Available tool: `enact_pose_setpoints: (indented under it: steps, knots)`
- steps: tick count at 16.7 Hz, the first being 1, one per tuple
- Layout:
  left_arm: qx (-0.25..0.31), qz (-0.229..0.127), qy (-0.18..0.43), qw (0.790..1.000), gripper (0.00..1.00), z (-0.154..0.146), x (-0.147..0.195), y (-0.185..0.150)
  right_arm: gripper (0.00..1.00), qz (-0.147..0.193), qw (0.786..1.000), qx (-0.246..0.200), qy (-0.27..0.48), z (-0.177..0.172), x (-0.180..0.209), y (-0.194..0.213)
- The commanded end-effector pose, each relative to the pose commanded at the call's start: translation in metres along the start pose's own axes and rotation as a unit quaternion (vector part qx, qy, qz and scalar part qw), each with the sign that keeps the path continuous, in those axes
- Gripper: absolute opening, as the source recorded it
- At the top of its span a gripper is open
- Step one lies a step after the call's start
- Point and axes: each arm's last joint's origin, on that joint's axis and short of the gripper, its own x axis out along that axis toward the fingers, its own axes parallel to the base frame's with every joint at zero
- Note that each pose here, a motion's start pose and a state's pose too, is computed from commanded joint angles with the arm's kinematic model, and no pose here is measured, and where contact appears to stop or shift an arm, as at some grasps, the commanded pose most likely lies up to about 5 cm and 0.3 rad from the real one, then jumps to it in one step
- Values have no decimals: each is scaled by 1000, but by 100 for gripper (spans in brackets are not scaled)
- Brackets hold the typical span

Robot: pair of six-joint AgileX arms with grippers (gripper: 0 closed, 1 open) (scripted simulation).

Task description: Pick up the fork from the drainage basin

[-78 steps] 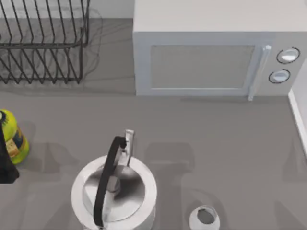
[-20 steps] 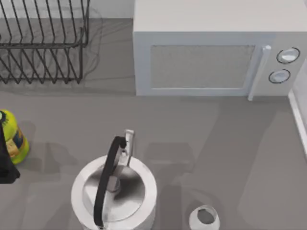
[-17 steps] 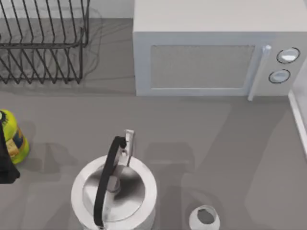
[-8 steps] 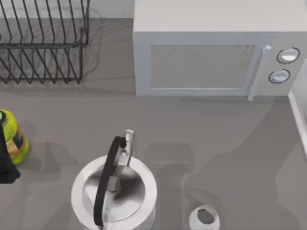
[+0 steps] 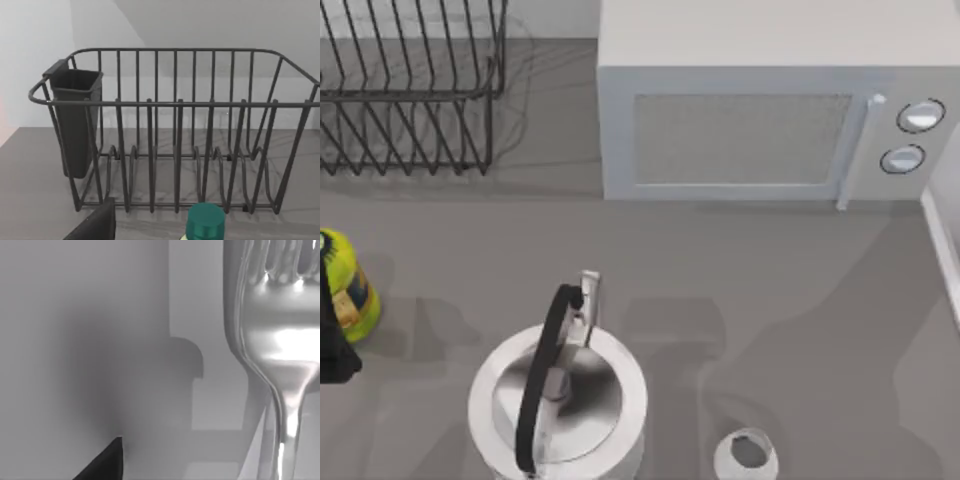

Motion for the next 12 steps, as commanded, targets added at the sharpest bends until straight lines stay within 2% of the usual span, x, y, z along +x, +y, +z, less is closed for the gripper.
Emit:
enact_pose_setpoints:
  steps: [8, 12]
  knots:
    - [0, 0, 0, 1000, 100, 0, 0, 0, 2, 0, 1000, 0, 0, 0, 0, 0]
    - [0, 0, 0, 1000, 100, 0, 0, 0, 0, 0, 1000, 0, 0, 0, 0, 0]
